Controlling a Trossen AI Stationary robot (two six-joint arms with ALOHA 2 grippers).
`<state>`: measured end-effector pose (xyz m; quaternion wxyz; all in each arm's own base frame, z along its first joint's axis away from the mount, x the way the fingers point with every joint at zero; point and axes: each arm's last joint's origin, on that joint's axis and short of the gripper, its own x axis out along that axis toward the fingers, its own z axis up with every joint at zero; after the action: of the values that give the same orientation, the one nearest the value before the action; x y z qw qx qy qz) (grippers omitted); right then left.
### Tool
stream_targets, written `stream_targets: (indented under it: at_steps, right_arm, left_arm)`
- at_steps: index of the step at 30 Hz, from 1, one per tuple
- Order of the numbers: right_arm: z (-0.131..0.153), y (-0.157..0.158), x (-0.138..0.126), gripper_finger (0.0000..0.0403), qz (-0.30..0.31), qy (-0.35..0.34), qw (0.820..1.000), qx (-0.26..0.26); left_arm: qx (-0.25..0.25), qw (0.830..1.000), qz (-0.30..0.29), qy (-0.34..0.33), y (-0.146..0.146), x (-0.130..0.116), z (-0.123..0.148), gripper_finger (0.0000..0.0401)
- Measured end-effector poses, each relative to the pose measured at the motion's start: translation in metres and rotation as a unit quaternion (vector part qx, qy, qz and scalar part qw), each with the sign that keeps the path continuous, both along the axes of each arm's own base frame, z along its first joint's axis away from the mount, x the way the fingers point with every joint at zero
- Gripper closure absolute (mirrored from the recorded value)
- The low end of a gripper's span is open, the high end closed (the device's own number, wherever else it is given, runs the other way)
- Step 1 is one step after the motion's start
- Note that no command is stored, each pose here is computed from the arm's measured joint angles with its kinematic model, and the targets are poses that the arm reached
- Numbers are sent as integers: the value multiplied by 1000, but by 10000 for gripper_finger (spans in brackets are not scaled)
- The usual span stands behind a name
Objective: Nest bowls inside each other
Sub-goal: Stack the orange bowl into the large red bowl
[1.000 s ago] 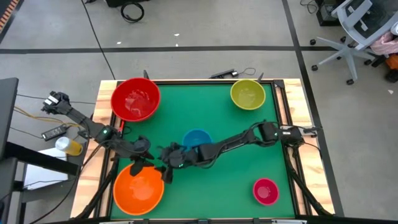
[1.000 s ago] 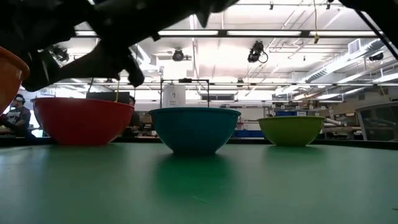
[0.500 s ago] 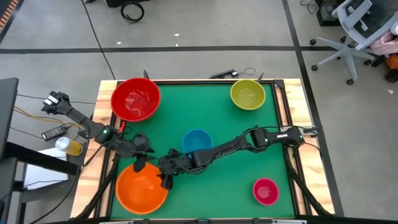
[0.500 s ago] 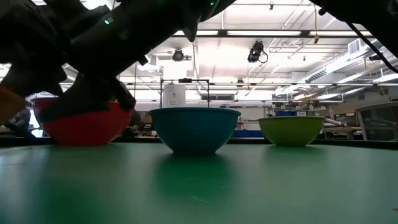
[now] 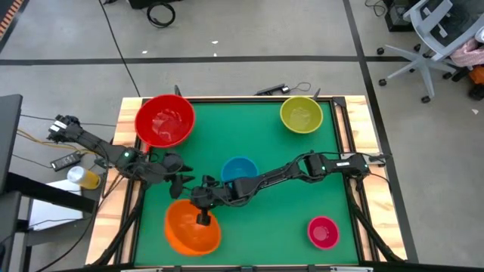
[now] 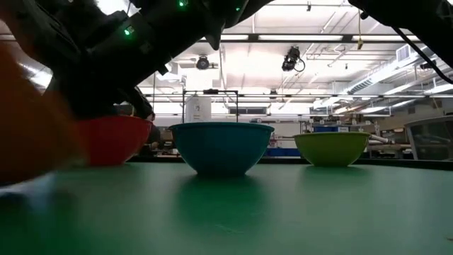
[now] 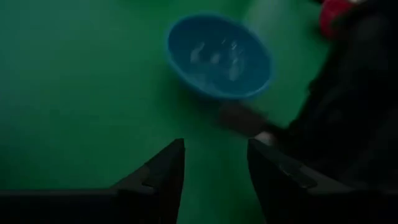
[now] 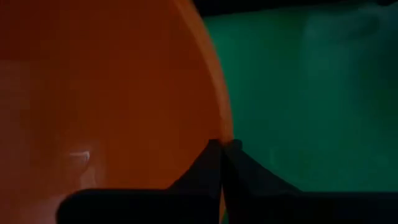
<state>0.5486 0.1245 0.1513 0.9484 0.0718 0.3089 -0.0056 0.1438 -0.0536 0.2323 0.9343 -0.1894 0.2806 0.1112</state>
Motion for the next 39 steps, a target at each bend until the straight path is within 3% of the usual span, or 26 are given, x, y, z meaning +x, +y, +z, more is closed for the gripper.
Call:
stream_targets:
  at_steps: [5, 9, 18, 21, 25, 30, 39]
  right_arm:
    - [2, -6, 1, 397, -5, -3, 1000, 1]
    - [14, -12, 1, 396, -21, -14, 1000, -19]
    - [61, -23, -6, 399, -73, -63, 985, -143]
    - [75, -28, -8, 400, -78, -75, 984, -145]
    - [73, -35, -8, 391, -74, -58, 987, -131]
    - [62, -41, -11, 336, -43, -5, 995, -93]
    - [52, -39, -16, 173, 42, 43, 994, -88]
  left_arm:
    - [24, 998, -39, -39, -5, 0, 44, 225]
    - [52, 995, -45, -68, -8, -3, 62, 225]
    - [59, 997, -35, -30, -16, -10, 53, 225]
    - [57, 998, -29, -19, -17, -13, 50, 225]
    - [59, 998, -24, -15, -18, -15, 49, 225]
    - [69, 997, -16, -19, -19, -15, 49, 225]
    - [110, 994, 2, 5, -24, -5, 22, 225]
